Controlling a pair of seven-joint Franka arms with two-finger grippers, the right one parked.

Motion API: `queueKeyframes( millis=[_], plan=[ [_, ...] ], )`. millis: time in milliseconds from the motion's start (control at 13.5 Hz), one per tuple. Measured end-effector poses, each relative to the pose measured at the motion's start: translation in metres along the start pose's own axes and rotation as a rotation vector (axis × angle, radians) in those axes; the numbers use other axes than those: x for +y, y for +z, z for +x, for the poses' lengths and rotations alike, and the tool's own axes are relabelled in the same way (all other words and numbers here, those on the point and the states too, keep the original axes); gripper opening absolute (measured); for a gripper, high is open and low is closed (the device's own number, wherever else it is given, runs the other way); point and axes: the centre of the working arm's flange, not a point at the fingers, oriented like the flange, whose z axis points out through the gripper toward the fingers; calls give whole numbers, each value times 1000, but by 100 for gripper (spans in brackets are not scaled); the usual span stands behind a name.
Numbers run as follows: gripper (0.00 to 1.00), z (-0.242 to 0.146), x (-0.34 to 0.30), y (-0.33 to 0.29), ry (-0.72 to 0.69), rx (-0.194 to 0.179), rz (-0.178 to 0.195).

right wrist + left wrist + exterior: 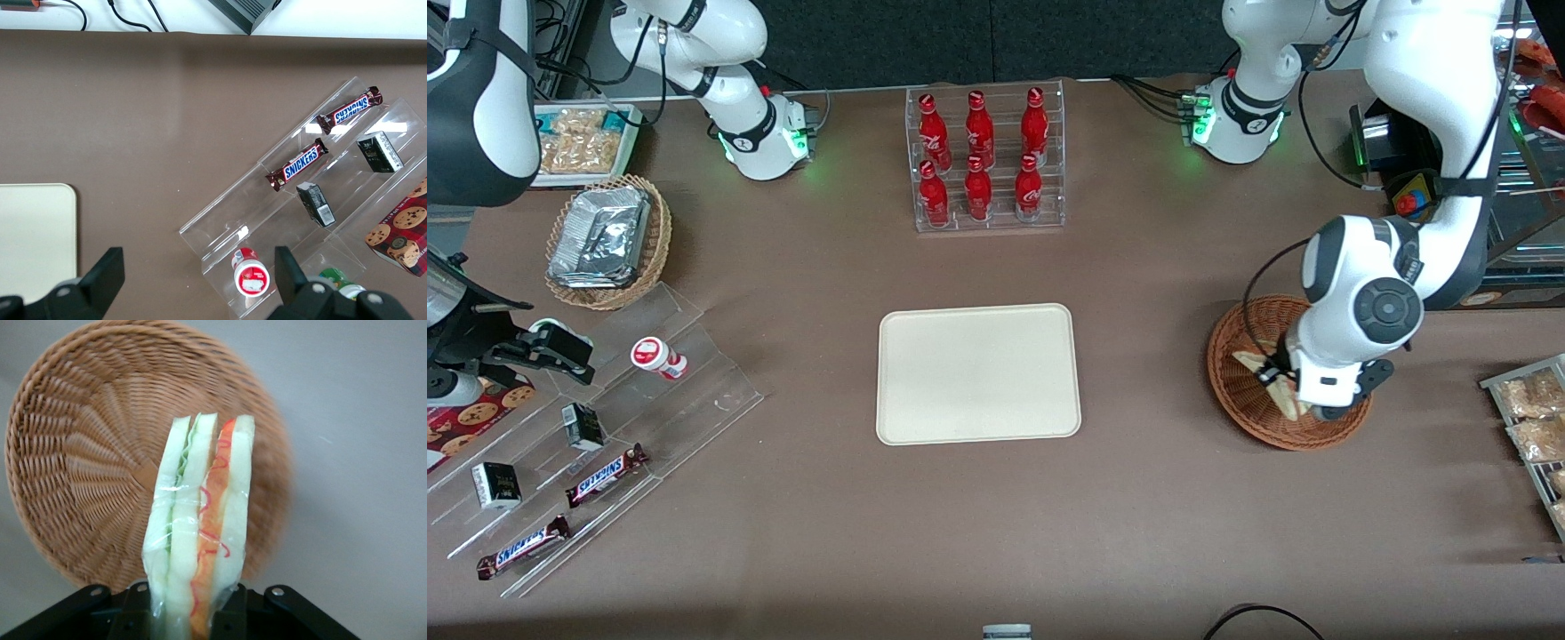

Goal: Place sandwich from basket to tray
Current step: 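Lift the sandwich and carry it over the cream tray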

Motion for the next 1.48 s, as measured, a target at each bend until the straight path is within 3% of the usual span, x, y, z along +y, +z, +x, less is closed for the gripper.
queueKeyframes(
  millis=[222,444,593,889,1259,1481],
  plan=[
    [21,-59,69,-53,39,39,-46],
    [16,-115,123,-68,103,23,-103],
    [16,-144,156,-70,160,27,-122],
    [18,-188,219,-55,328,40,-147],
    [19,-230,283,3,513,117,-285],
    [18,-268,308,40,576,133,-309]
  ],
)
